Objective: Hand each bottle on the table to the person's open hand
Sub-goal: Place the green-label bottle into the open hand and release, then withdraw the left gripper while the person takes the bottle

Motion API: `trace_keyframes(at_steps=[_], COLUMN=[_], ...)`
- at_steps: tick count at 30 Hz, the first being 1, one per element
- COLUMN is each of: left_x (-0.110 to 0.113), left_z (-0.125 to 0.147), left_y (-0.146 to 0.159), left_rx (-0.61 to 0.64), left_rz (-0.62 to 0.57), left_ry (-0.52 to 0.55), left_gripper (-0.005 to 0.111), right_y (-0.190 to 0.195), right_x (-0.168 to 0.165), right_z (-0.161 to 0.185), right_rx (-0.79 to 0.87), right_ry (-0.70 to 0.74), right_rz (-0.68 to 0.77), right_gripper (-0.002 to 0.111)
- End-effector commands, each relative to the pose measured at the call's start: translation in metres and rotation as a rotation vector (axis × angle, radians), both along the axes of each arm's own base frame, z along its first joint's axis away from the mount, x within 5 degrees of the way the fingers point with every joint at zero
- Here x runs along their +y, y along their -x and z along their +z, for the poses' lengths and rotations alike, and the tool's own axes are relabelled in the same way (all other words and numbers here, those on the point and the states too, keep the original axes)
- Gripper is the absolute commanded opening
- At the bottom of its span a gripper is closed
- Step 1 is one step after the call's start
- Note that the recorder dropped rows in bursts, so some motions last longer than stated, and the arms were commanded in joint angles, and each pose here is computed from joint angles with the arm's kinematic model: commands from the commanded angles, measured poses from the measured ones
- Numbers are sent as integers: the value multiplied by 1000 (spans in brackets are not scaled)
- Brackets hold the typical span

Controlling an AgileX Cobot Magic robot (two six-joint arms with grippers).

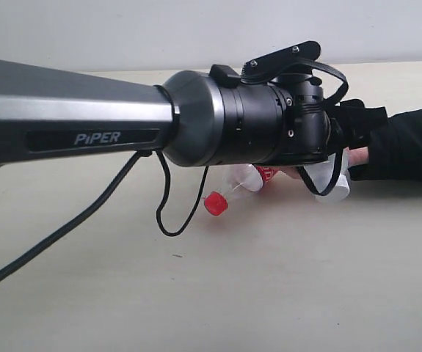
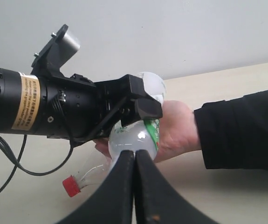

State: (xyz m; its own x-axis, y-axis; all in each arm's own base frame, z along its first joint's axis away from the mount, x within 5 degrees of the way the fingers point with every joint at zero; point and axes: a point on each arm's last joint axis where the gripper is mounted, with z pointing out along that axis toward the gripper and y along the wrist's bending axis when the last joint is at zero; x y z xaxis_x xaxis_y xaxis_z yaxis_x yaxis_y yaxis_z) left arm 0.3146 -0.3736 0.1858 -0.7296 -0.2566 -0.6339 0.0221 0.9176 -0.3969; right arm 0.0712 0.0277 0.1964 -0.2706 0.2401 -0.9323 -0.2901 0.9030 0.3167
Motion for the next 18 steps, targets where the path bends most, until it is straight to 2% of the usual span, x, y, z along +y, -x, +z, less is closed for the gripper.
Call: trace_keyframes(at_steps=[1,7,11,13,16,18], left_x=[6,12,17,21,32,43], left_z=[24,50,70,83,103,117], left_y=[2,5,8,10,14,18], left_rx=[-26,-75,-127,-154,-181,-184], left_rz=[-7,-38,-86,-102,-93,-66], left_ry=[-10,-37,-67,-81,-114,-155], left_gripper=[80,80,74,66,44,21], right_y=[0,0,0,0,0,0], right_x=[0,0,0,0,0,0], right_z=[-1,-1,-1,-1,-1,-1], right_rx=[-3,-3,-3,-3,-3,-3], right_ry=[3,3,5,5,5,5], right_rz=[-2,-2,-2,-2,-2,-2], right_gripper=[0,0,0,0,0,0])
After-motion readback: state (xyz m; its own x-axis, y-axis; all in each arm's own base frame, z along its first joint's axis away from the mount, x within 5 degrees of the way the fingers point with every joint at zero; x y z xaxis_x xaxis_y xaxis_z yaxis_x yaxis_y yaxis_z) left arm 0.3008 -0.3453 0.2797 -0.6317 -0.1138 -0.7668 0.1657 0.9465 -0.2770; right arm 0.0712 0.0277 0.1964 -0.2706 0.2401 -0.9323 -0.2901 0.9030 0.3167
